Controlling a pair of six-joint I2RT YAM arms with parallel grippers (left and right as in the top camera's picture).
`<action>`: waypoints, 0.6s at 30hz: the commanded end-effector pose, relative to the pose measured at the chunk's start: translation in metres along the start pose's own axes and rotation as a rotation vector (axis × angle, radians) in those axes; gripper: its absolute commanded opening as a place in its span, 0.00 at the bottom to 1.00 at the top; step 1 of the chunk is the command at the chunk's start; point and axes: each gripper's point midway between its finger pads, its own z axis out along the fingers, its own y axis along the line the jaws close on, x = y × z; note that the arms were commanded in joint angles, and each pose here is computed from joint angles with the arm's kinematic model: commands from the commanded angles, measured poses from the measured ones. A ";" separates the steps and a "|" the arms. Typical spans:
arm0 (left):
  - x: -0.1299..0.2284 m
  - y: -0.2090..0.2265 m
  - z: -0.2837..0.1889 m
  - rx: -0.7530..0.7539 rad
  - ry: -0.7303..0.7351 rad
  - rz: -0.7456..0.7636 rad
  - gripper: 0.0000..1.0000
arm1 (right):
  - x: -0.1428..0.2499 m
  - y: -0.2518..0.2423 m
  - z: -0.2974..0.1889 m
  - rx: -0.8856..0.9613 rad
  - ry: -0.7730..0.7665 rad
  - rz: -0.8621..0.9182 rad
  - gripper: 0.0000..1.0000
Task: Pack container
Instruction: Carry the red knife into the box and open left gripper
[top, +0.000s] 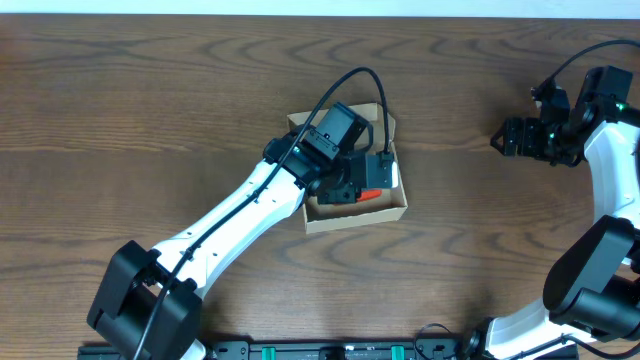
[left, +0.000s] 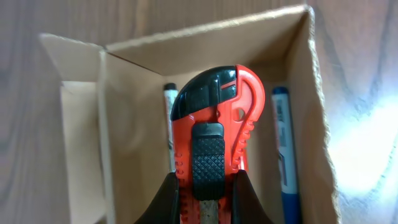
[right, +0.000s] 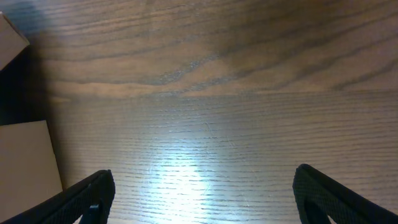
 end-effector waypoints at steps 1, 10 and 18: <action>-0.009 0.011 -0.002 -0.026 -0.019 0.015 0.06 | 0.000 0.005 0.001 -0.017 0.001 -0.019 0.85; 0.000 0.002 0.019 0.033 0.005 -0.047 0.06 | 0.000 0.005 0.001 -0.018 0.002 -0.018 0.85; 0.035 -0.005 0.063 0.104 0.103 -0.226 0.06 | 0.001 0.005 0.001 -0.018 0.005 -0.017 0.85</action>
